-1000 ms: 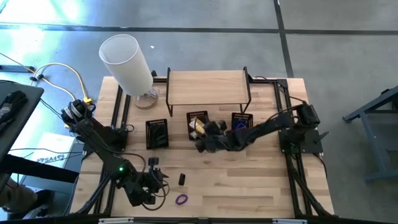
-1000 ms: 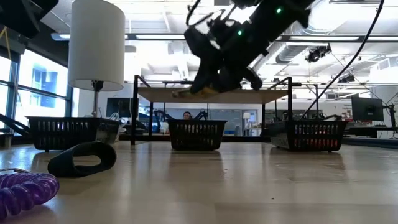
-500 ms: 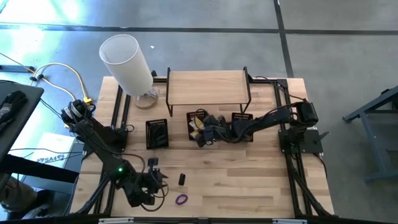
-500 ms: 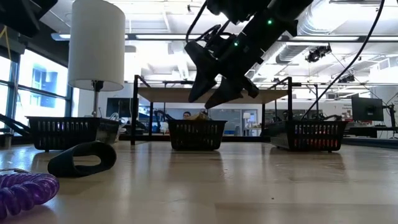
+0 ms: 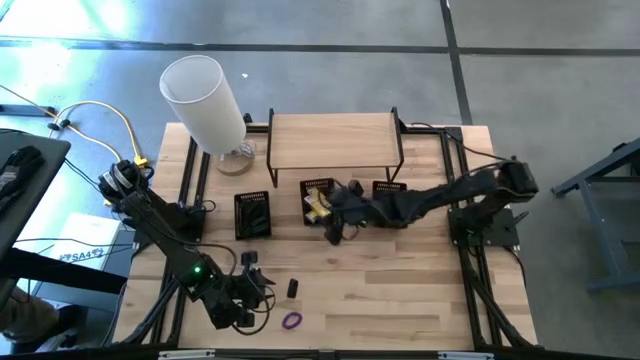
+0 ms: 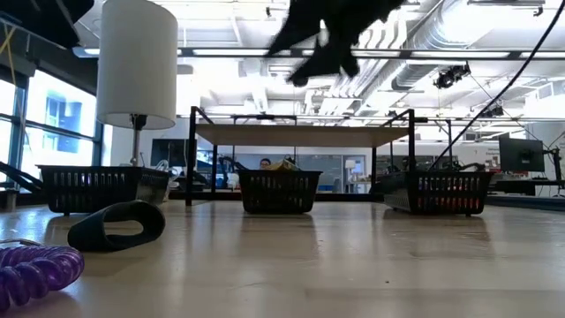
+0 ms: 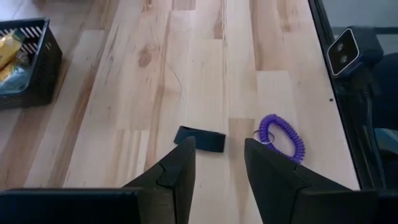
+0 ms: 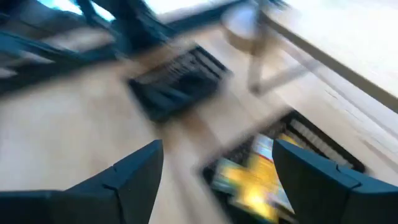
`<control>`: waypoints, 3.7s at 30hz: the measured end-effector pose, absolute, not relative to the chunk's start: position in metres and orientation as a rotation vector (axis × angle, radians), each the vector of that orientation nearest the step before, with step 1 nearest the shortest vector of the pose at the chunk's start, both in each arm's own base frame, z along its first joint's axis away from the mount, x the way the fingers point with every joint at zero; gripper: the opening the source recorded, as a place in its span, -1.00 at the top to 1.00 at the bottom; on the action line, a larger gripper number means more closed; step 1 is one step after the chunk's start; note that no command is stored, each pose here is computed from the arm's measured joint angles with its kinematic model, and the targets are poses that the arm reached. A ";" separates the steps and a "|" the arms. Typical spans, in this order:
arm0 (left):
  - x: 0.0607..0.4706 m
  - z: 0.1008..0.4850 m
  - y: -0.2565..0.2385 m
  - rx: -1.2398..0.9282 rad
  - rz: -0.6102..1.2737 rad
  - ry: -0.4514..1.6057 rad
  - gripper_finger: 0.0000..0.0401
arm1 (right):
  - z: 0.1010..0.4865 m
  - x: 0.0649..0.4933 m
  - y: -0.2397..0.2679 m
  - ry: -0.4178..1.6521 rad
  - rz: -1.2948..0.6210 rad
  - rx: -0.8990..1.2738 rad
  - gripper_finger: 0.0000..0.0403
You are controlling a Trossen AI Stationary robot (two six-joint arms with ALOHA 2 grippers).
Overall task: Pick & Place Office Desk Supplies
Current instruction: Put the black rubber band into the left black bin
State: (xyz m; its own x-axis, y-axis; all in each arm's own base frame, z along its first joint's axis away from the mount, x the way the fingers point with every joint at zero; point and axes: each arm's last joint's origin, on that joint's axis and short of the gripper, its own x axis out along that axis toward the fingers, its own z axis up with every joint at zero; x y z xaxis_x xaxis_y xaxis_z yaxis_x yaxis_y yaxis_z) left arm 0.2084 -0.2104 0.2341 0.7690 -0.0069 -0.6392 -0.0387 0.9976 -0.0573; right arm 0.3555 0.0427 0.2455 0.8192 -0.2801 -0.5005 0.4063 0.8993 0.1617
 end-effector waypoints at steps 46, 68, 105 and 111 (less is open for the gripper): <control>0.258 0.188 -0.188 0.077 0.055 0.837 -0.56 | 0.258 0.289 0.182 0.545 -0.046 0.212 -0.44; 0.272 0.153 -0.207 0.247 -0.078 0.832 -0.56 | 0.258 0.290 0.186 0.528 -0.036 0.224 -0.44; 0.278 0.138 -0.207 0.206 -0.100 0.877 0.51 | 0.258 0.290 0.185 0.529 -0.036 0.219 -0.44; 0.277 0.138 -0.206 0.212 -0.078 0.873 0.95 | 0.258 0.290 0.185 0.529 -0.034 0.213 -0.44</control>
